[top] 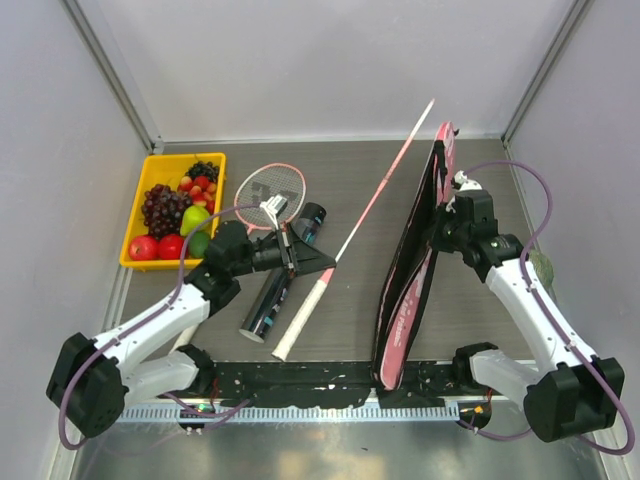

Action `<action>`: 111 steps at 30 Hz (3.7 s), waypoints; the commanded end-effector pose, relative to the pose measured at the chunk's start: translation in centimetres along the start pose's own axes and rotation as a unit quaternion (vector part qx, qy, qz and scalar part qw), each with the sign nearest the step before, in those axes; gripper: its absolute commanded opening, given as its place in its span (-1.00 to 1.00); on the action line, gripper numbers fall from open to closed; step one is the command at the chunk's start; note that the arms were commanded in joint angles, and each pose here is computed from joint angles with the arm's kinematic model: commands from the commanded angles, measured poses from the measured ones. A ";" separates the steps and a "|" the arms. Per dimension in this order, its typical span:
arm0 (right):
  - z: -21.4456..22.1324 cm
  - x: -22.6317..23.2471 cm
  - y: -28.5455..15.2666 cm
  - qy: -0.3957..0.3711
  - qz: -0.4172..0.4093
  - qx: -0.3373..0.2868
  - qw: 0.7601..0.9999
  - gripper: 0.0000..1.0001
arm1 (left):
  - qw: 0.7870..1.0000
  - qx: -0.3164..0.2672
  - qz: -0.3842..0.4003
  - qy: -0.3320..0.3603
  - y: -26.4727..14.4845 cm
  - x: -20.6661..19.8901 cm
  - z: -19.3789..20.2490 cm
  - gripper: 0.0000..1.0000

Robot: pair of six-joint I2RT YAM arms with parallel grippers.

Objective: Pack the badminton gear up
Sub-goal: Place the racket in the racket bag.

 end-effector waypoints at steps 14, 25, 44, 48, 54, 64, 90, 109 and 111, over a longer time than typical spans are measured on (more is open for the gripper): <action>-3.4 1.0 2.4 0.044 -0.040 -0.058 0.997 -0.89 | 0.991 0.022 0.131 0.012 -1.9 -4.8 3.4 -1.00; -4.3 0.7 2.3 0.048 -0.039 -0.070 0.996 -0.90 | 0.990 0.018 0.142 -0.002 -2.7 -4.8 5.4 -1.00; -4.8 0.9 2.4 0.053 -0.045 -0.073 0.995 -0.89 | 0.989 0.050 0.134 -0.027 -2.1 -2.6 8.5 -1.00; -4.8 0.9 2.3 0.053 -0.045 -0.074 0.995 -0.90 | 0.990 0.051 0.126 -0.039 -1.8 -1.7 9.0 -1.00; -4.9 1.0 1.8 0.054 -0.047 -0.082 0.994 -0.89 | 0.991 0.038 0.115 -0.055 -1.6 -0.5 8.9 -1.00; -5.2 1.2 1.4 0.055 -0.056 -0.088 0.993 -0.89 | 0.992 0.031 0.101 -0.063 -1.6 0.7 8.9 -1.00; -4.5 3.2 -1.1 0.016 -0.174 -0.104 0.979 -0.89 | 0.995 0.030 0.083 -0.047 6.2 1.8 6.1 -1.00; -2.7 4.5 -0.9 0.032 -0.243 -0.066 0.967 -0.89 | 0.990 -0.058 -0.031 0.126 14.3 5.5 1.1 -1.00; -2.9 4.5 -1.3 0.030 -0.240 -0.068 0.968 -0.89 | 0.986 -0.058 -0.050 0.146 14.4 5.8 0.9 -1.00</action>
Point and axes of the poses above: each gripper's point midway between its finger pads, its own y axis out along the fingers, its own x axis along the line the jaws close on, z = x × y, the point moved 8 cm from there along -y, back along the fingers, and after that the axes turned 12 degrees about -y, right-handed, at the moved point
